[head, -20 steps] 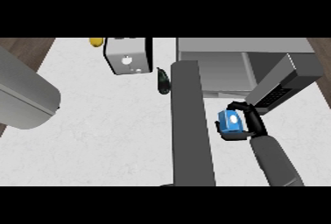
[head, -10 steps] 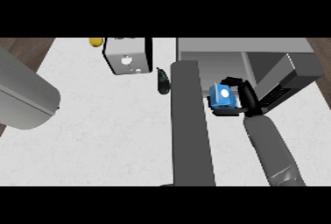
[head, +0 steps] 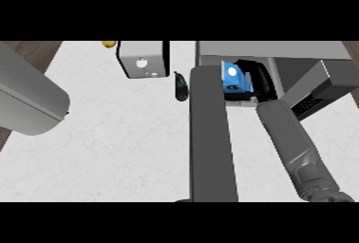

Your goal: Pick up the milk, place it into the microwave and close the microwave

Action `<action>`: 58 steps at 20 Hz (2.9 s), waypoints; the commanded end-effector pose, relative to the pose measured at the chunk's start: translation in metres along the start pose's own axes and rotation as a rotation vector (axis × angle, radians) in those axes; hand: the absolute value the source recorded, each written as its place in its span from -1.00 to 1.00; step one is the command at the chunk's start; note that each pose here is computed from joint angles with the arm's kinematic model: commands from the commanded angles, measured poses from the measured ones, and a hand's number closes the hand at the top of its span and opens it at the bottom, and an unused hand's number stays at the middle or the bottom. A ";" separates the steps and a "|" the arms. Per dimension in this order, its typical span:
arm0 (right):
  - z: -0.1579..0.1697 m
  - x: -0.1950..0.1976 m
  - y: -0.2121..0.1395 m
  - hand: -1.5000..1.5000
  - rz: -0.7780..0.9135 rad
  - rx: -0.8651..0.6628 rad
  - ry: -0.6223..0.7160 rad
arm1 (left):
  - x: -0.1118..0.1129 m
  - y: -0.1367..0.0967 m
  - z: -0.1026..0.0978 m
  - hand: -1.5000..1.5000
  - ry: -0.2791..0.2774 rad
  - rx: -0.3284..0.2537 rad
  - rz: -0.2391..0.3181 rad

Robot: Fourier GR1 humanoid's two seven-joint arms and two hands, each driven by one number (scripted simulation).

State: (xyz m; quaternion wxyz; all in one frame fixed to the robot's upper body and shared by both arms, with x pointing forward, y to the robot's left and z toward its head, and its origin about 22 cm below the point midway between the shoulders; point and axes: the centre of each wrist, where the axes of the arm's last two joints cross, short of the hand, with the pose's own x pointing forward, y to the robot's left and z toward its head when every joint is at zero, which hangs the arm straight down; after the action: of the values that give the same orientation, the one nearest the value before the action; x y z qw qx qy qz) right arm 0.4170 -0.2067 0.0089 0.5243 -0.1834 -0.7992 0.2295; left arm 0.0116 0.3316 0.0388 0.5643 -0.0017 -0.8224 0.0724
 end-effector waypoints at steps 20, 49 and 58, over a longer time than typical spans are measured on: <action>-0.012 -0.013 -0.030 -1.00 0.227 -0.234 0.149 | -0.019 0.009 -0.048 -1.00 -0.018 -0.126 -0.011; 0.073 -0.059 0.011 -1.00 -0.308 -0.065 0.066 | -0.048 -0.076 -0.071 -1.00 0.038 -0.323 0.039; 0.107 -0.068 0.016 -1.00 -0.408 -0.022 0.082 | -0.044 -0.108 -0.087 -1.00 0.087 -0.379 0.057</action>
State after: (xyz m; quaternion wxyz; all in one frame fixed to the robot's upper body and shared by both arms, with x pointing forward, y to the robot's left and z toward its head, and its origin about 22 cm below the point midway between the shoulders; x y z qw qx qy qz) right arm 0.3590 -0.2451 -0.0779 0.5853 -0.0521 -0.8019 0.1080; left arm 0.1045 0.2480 0.0341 0.5754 -0.1262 -0.8058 -0.0612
